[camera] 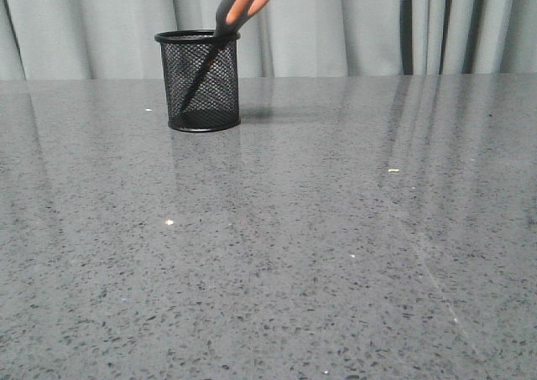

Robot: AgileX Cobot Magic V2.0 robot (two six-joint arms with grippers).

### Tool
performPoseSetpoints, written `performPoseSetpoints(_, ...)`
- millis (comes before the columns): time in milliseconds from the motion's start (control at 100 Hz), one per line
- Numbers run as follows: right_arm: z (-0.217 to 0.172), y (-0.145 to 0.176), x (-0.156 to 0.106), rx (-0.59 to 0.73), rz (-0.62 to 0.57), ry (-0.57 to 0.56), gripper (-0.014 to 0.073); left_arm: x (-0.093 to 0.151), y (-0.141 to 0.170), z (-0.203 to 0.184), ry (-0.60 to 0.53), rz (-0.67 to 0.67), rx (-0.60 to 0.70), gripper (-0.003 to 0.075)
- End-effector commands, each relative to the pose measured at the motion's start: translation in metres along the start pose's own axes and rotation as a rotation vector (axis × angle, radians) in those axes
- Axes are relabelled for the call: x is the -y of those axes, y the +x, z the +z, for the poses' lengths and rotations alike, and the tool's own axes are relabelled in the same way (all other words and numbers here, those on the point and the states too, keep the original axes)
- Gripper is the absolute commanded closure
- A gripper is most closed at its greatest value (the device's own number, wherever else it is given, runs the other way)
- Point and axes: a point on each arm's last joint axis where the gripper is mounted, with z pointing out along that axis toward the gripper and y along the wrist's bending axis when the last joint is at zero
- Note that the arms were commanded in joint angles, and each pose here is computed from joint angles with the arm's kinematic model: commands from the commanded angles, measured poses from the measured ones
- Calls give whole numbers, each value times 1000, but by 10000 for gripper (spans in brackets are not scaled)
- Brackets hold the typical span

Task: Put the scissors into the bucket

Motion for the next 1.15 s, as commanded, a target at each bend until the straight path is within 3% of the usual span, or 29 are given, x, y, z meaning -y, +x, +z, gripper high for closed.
performPoseSetpoints(0, -1, -10, 8, 110, -29, 104, 640, -1, 5, -1, 3, -9, 61, 739)
performPoseSetpoints(210, -16, 24, 15, 103, -48, 267, 640, -1, 5, -1, 3, -9, 61, 740)
performPoseSetpoints(350, -25, 52, 13, 130, -43, 307, 640, -1, 5, -1, 3, -9, 61, 739)
performPoseSetpoints(390, -24, 59, 12, 65, -23, 300, 640, -1, 5, -1, 3, -9, 61, 739)
performPoseSetpoints(590, -24, 66, 12, -21, -68, 295, 640, -1, 6, -1, 3, -9, 58, 740)
performPoseSetpoints(1140, -24, 65, 12, -11, -70, 296, 640, -1, 6, -1, 3, -9, 58, 739)
